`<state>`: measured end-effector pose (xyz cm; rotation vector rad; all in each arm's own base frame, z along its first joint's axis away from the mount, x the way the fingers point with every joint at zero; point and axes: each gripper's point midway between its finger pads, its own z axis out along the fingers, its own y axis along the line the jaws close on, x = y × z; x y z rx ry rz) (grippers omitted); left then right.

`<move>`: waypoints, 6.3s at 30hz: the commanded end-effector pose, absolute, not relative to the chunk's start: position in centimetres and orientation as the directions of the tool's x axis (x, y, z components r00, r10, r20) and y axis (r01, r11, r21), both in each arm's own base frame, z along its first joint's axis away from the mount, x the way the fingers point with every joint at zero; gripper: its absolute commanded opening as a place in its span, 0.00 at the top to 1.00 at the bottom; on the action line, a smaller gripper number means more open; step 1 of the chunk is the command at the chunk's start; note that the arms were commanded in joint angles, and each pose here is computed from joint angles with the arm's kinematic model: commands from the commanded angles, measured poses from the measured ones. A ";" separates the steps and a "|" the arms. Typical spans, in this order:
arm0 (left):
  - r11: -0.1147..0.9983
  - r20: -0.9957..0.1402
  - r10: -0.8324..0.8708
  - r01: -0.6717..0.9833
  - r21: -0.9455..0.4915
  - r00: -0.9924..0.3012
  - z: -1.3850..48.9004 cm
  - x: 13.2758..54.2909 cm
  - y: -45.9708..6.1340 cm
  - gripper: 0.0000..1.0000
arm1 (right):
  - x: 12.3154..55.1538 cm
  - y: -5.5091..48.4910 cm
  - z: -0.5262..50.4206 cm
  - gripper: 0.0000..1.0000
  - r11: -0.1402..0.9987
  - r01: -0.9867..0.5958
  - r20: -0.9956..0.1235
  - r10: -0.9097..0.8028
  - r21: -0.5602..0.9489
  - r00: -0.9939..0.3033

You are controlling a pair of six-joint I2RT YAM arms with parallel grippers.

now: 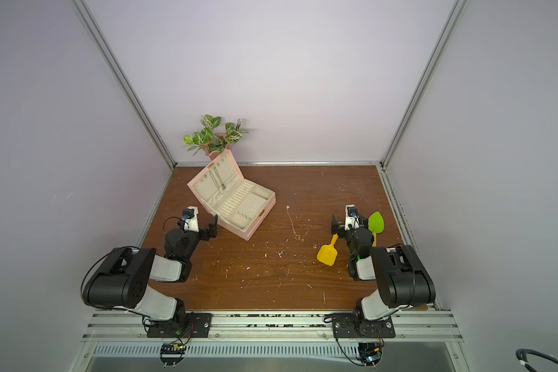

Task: Put jewelry chain into jewelry box
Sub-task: Pick up the necklace from the center of the board.

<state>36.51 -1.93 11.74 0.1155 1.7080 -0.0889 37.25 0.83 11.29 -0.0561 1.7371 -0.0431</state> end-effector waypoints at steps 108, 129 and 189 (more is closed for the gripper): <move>0.450 -0.994 0.104 0.892 0.032 -0.016 17.8 23.3 -28.1 0.01 | 29.1 21.5 18.1 1.00 0.921 -0.389 -0.827 -0.209 0.012 -0.522; 0.327 -0.992 0.128 0.945 0.023 -0.020 12.7 26.9 -36.9 0.20 | 28.6 23.0 25.7 1.00 0.874 -0.478 -0.922 -0.111 0.086 -0.370; 0.438 -0.977 0.158 0.897 -0.058 -0.141 8.3 25.4 -33.1 0.99 | 29.6 20.3 25.4 1.00 0.886 -0.411 -0.918 0.039 0.214 -0.394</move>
